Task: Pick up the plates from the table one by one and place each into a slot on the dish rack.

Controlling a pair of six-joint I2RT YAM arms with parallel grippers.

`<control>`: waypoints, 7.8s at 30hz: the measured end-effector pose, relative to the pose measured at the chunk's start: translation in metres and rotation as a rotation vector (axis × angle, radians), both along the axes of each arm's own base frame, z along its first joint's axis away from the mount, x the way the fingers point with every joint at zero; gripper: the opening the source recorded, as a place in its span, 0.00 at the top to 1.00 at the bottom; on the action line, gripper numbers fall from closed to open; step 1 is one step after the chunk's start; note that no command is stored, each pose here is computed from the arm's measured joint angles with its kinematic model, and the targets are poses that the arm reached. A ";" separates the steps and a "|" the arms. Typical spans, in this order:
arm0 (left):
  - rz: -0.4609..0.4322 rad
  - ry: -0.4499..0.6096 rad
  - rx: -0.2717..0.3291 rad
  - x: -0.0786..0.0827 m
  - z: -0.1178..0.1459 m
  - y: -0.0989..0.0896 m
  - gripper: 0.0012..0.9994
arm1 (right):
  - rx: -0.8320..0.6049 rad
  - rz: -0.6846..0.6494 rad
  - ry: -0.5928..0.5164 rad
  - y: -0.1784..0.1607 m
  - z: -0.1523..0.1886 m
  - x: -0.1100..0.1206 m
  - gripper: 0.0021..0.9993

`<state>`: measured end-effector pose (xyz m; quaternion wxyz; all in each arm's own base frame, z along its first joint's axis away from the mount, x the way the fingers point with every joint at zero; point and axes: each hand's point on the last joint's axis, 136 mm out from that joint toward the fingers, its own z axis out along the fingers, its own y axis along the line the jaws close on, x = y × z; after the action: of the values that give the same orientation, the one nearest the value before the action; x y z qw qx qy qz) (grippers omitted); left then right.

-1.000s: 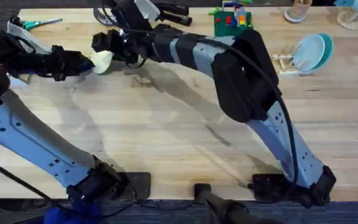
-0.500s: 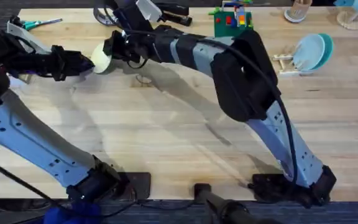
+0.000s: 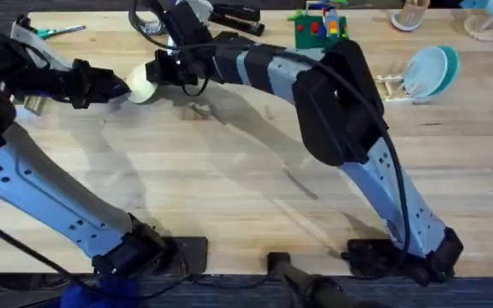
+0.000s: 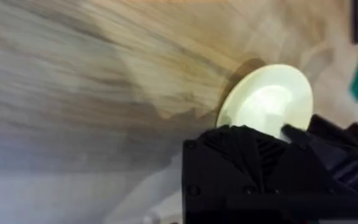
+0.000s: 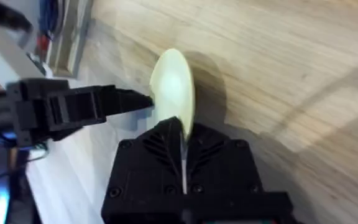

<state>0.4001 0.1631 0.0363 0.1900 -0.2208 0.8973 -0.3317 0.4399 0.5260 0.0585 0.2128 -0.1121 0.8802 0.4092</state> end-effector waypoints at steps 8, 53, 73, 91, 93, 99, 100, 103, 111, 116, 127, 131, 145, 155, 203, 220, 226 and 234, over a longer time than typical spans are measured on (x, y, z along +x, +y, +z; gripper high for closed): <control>-0.096 0.039 0.237 -0.003 0.042 -0.021 0.96 | -0.107 0.111 -0.113 -0.017 0.015 0.008 0.97; -0.315 -0.098 0.515 -0.107 0.213 -0.127 0.96 | -0.789 0.126 -0.252 -0.284 0.238 -0.054 0.97; -0.519 -0.117 0.501 -0.113 0.210 -0.186 0.96 | -0.917 -0.254 -0.166 -0.474 0.301 -0.131 0.97; -0.619 -0.127 0.588 -0.112 0.207 -0.221 0.45 | -0.944 -0.638 0.033 -0.591 0.273 -0.231 0.97; -0.617 -0.127 0.591 -0.112 0.207 -0.221 0.14 | -0.921 -0.654 0.039 -0.595 0.267 -0.228 0.97; -0.611 -0.123 0.592 -0.111 0.207 -0.220 0.00 | -0.852 -0.644 0.048 -0.604 0.249 -0.200 0.97; -0.611 -0.123 0.592 -0.111 0.207 -0.220 0.00 | -0.852 -0.638 0.049 -0.605 0.247 -0.196 0.97; -0.611 -0.123 0.592 -0.111 0.207 -0.220 0.00 | -0.854 -0.618 0.041 -0.610 0.242 -0.182 0.97; -0.611 -0.121 0.591 -0.112 0.206 -0.220 0.01 | -0.897 -0.535 -0.039 -0.620 0.235 -0.143 0.97; -0.612 -0.119 0.590 -0.112 0.206 -0.220 0.01 | -0.936 -0.467 -0.080 -0.624 0.231 -0.129 0.97; -0.612 -0.119 0.590 -0.112 0.206 -0.220 0.00 | -0.964 -0.383 -0.076 -0.631 0.211 -0.107 0.97; -0.612 -0.119 0.591 -0.112 0.206 -0.220 0.01 | -0.964 -0.379 -0.069 -0.634 0.204 -0.097 0.97; -0.612 -0.119 0.591 -0.112 0.206 -0.220 0.01 | -0.957 -0.407 -0.088 -0.641 0.193 -0.071 0.97; -0.612 -0.119 0.591 -0.112 0.206 -0.220 0.01 | -0.950 -0.378 -0.123 -0.625 0.190 -0.056 0.97; -0.612 -0.119 0.590 -0.112 0.206 -0.220 0.01 | -0.979 -0.361 -0.021 -0.636 0.147 -0.039 0.97; -0.612 -0.119 0.591 -0.112 0.206 -0.220 0.01 | -0.975 -0.336 0.028 -0.637 0.126 -0.034 0.97; -0.612 -0.119 0.591 -0.112 0.206 -0.220 0.01 | -0.973 -0.334 0.038 -0.637 0.121 -0.033 0.97; -0.612 -0.119 0.591 -0.112 0.206 -0.220 0.01 | -0.971 -0.330 0.054 -0.638 0.115 -0.032 0.97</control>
<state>0.2876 -0.0569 0.2424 0.1893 0.1390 0.9654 -0.1138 0.4077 -0.1117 0.1734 0.1753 -0.0469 0.9799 -0.0830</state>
